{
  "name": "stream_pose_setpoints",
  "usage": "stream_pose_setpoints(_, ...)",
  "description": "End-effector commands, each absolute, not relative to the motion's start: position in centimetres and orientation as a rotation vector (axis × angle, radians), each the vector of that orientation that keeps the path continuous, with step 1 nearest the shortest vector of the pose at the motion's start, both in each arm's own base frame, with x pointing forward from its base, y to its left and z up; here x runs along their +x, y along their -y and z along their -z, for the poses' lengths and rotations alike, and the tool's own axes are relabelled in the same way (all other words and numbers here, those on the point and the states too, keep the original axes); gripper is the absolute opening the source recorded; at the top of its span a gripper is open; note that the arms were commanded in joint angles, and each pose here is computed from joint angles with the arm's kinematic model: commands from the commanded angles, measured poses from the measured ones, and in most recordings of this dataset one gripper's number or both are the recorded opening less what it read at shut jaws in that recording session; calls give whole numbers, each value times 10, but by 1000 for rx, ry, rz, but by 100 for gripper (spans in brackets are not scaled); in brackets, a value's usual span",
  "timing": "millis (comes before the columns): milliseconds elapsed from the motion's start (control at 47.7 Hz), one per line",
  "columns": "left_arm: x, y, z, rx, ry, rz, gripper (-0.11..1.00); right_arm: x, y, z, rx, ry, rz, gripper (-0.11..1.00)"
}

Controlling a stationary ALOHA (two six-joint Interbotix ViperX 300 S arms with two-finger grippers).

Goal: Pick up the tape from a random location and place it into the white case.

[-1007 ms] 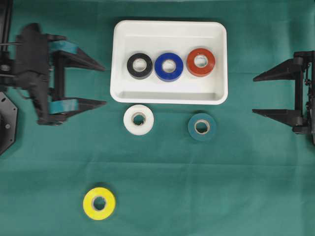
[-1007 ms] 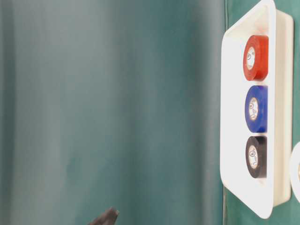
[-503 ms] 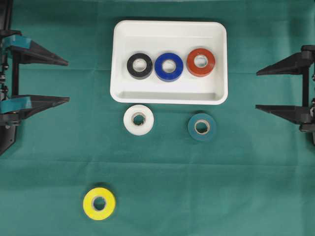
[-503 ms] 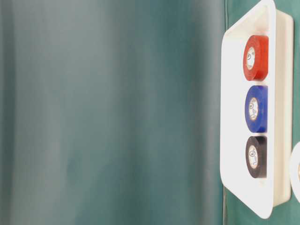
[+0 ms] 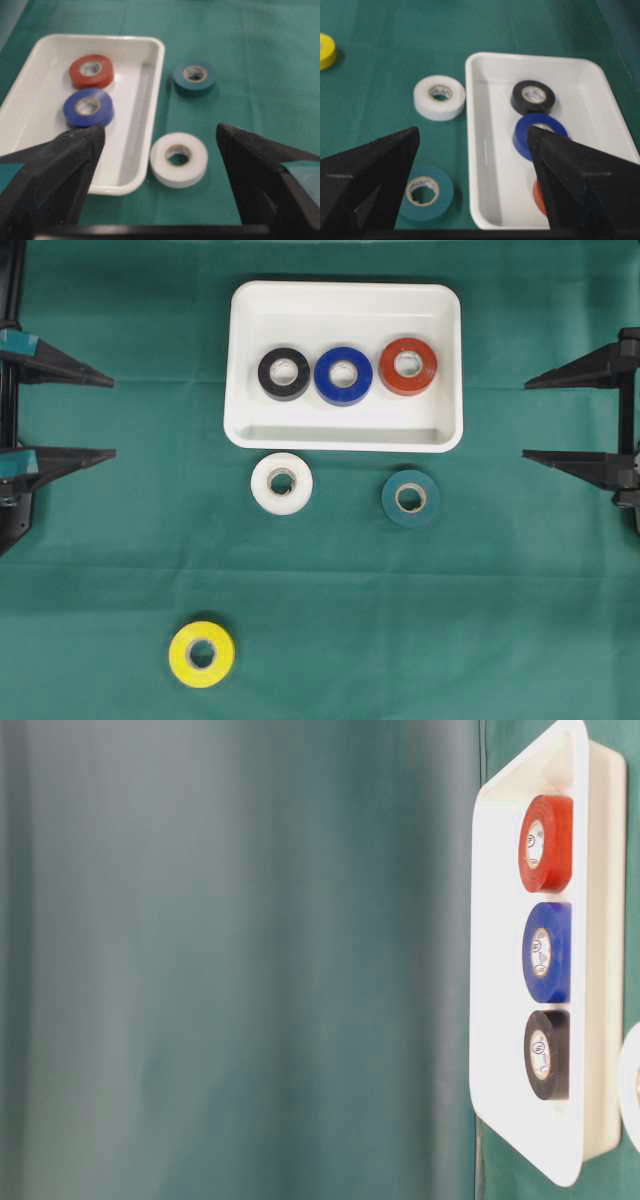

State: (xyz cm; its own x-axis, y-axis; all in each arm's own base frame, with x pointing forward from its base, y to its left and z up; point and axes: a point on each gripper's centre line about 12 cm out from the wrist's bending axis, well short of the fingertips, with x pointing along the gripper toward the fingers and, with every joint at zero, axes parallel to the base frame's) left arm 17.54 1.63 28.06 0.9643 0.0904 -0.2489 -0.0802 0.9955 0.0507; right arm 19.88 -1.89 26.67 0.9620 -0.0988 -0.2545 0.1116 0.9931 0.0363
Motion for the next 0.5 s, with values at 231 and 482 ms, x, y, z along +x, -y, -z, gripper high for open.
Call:
stream_pose_setpoints(231, 177, -13, -265, 40, -199, -68, 94, 202, 18, -273, 35, -217, 98, 84)
stream_pose_setpoints(482, 178, -13, -249, 42, -189, -66, 94, 201, 17, -265, 34, -213, 90, 84)
